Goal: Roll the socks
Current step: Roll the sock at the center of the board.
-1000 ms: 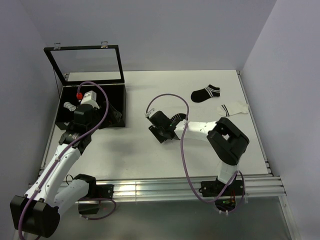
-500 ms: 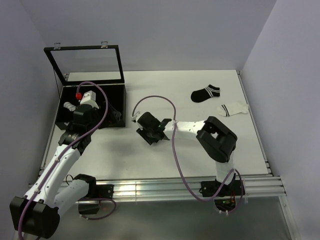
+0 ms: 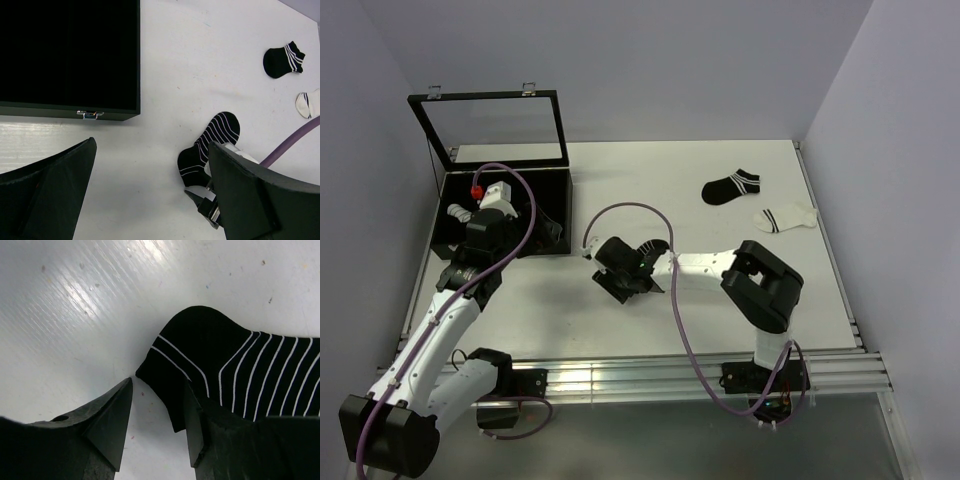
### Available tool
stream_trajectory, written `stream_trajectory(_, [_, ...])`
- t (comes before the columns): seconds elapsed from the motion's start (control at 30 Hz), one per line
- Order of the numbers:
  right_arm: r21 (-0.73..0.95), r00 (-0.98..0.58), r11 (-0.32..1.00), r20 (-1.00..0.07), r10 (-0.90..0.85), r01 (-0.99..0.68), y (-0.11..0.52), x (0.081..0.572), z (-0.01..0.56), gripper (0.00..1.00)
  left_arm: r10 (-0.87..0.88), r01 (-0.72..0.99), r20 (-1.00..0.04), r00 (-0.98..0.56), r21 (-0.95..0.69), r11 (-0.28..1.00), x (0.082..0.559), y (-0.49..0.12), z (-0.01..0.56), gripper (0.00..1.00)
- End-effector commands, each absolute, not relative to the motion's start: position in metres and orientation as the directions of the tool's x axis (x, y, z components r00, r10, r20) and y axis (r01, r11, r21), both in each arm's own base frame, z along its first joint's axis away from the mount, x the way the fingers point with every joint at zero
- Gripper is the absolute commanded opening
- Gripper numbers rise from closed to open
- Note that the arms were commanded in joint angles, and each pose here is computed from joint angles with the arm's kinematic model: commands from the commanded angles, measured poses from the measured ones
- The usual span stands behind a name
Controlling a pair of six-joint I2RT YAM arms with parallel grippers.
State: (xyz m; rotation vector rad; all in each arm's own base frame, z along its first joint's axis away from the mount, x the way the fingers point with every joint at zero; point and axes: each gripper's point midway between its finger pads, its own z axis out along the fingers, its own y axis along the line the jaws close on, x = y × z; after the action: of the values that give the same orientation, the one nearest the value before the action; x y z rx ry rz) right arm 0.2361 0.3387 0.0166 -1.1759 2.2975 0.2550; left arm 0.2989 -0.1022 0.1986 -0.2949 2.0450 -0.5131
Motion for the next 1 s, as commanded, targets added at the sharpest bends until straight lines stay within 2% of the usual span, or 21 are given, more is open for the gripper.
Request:
stream_trajectory(0.0, [-0.103,-0.473,0.611,-0.538,-0.697,-0.785,0.328,0.232,0.023,0.52,-0.42,0.022,-0.783,-0.459,-0.483,0.876,0.303,-0.103,0.214,0.99])
stream_trajectory(0.23, [-0.133,-0.455,0.626,-0.574,-0.681,-0.769,0.327,0.236,0.034,0.52,-0.419,0.022,-0.783,-0.46,-0.482,0.876,0.302,-0.103,0.213,1.0])
stream_trajectory(0.43, [-0.145,-0.461,0.627,-0.557,-0.691,-0.765,0.325,0.237,0.021,0.49,-0.421,0.022,-0.783,-0.458,-0.484,0.875,0.302,-0.103,0.213,0.99])
stream_trajectory(0.63, [-0.136,-0.509,0.662,-0.532,-0.676,-0.737,0.318,0.234,0.001,0.34,-0.432,0.015,-0.77,-0.469,-0.496,0.868,0.301,-0.104,0.209,1.0])
stream_trajectory(0.77, [-0.117,-0.523,0.671,-0.534,-0.664,-0.732,0.318,0.231,0.0,0.17,-0.46,-0.007,-0.745,-0.483,-0.522,0.853,0.3,-0.106,0.206,0.99])
stream_trajectory(0.97, [-0.018,-0.56,0.683,-0.557,-0.613,-0.73,0.33,0.229,0.003,0.1,-0.492,-0.03,-0.684,-0.539,-0.568,0.822,0.293,-0.127,0.191,0.98])
